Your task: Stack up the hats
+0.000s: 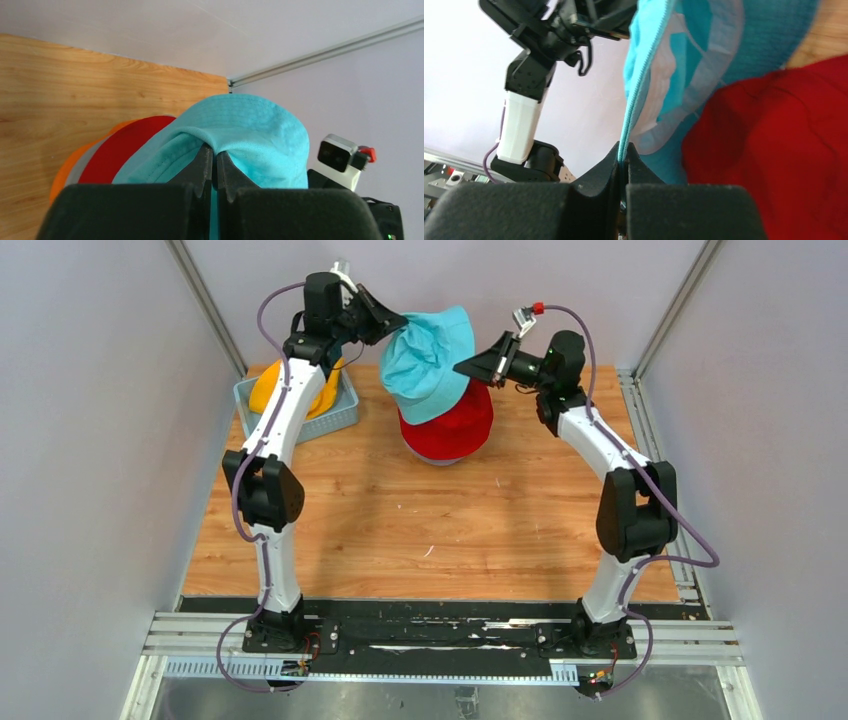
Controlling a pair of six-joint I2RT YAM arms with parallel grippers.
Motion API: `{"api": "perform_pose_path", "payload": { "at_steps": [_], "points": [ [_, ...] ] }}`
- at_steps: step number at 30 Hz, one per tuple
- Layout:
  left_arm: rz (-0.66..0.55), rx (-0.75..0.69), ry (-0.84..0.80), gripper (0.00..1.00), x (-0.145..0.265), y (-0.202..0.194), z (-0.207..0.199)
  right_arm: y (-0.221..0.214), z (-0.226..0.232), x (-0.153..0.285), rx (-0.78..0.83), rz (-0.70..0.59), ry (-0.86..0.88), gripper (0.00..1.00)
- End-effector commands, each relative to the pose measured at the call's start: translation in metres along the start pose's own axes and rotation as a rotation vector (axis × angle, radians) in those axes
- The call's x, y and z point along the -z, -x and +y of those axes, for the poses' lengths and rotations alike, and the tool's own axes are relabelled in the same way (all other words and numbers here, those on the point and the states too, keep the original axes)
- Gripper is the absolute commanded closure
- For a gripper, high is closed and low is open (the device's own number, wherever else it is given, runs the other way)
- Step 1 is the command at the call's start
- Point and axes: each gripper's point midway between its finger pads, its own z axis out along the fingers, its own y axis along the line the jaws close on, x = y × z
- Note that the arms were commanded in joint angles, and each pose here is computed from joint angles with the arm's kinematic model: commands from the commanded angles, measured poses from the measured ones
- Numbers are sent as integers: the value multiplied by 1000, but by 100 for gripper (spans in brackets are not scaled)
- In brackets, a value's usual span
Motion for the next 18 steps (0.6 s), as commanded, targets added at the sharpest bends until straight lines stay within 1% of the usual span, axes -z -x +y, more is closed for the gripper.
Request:
{"api": "perform_pose_path", "payload": {
  "at_steps": [1,3,6,9,12,15,18],
  "points": [
    [28,-37,-25,94,-5,-13,-15,11,-11,35,30,-46,-48,99],
    [43,-51,-22,82,-6,-19,-16,9,-26,49,13,-49,-88,99],
    [46,-70,-3,57,-6,-22,-9,6,-48,68,-12,-54,-140,99],
    [16,-99,39,47,1,-17,-1,6,-66,80,-41,-63,-174,99],
    [-36,-127,66,42,13,-3,3,3,-77,86,-63,-54,-194,100],
    [-73,-150,90,42,25,7,8,-4,-90,88,-88,-42,-217,99],
    [-97,-154,95,41,37,8,16,-13,-106,88,-114,-27,-230,99]
  ]
}}
